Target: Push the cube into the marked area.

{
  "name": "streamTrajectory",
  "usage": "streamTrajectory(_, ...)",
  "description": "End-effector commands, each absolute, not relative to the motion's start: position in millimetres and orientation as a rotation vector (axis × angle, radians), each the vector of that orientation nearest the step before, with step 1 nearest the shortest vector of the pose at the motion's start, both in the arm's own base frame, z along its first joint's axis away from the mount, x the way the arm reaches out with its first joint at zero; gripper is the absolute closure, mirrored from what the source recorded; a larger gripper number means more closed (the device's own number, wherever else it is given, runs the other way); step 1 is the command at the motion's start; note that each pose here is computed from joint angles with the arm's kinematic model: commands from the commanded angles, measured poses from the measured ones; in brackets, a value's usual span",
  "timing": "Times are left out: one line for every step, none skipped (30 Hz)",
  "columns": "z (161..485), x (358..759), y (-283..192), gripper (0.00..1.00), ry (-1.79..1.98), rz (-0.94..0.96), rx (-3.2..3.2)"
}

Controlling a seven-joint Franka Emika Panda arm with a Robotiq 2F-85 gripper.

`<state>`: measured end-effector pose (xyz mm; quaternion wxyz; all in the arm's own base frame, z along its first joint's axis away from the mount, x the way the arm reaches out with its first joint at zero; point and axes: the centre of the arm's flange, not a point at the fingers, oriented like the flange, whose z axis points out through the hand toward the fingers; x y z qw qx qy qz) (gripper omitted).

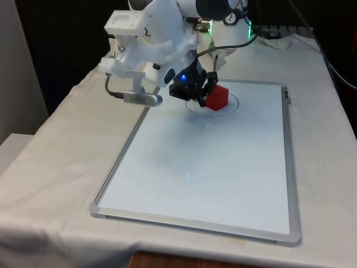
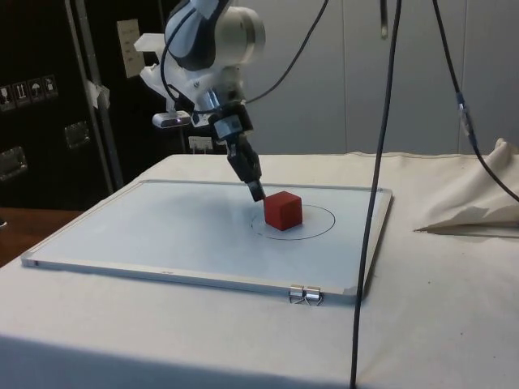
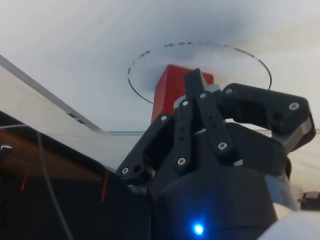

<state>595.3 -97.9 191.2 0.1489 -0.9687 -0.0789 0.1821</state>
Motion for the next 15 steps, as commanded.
streamTrajectory(191, 595, -98, 1.00, -0.227, 0.523, -2.785)
streamTrajectory(192, 602, -97, 1.00, -0.231, 0.512, -2.785)
streamTrajectory(193, 604, -97, 1.00, -0.229, 0.506, -2.790)
streamTrajectory(194, 607, -95, 1.00, -0.232, 0.499, -2.793)
streamTrajectory(195, 610, -95, 1.00, -0.233, 0.493, -2.796)
streamTrajectory(198, 615, -92, 1.00, -0.228, 0.480, -2.808)
streamTrajectory(200, 616, -91, 1.00, -0.222, 0.474, -2.812)
streamTrajectory(200, 616, -91, 1.00, -0.222, 0.474, -2.812)
streamTrajectory(203, 618, -89, 1.00, -0.212, 0.465, -2.820)
streamTrajectory(205, 620, -88, 1.00, -0.208, 0.459, -2.823)
streamTrajectory(202, 619, -89, 1.00, -0.217, 0.470, -2.814)
streamTrajectory(206, 620, -88, 1.00, -0.203, 0.455, -2.826)
streamTrajectory(207, 621, -87, 1.00, -0.197, 0.451, -2.829)
streamTrajectory(210, 622, -86, 1.00, -0.192, 0.444, -2.832)
streamTrajectory(213, 624, -85, 1.00, -0.180, 0.436, -2.837)
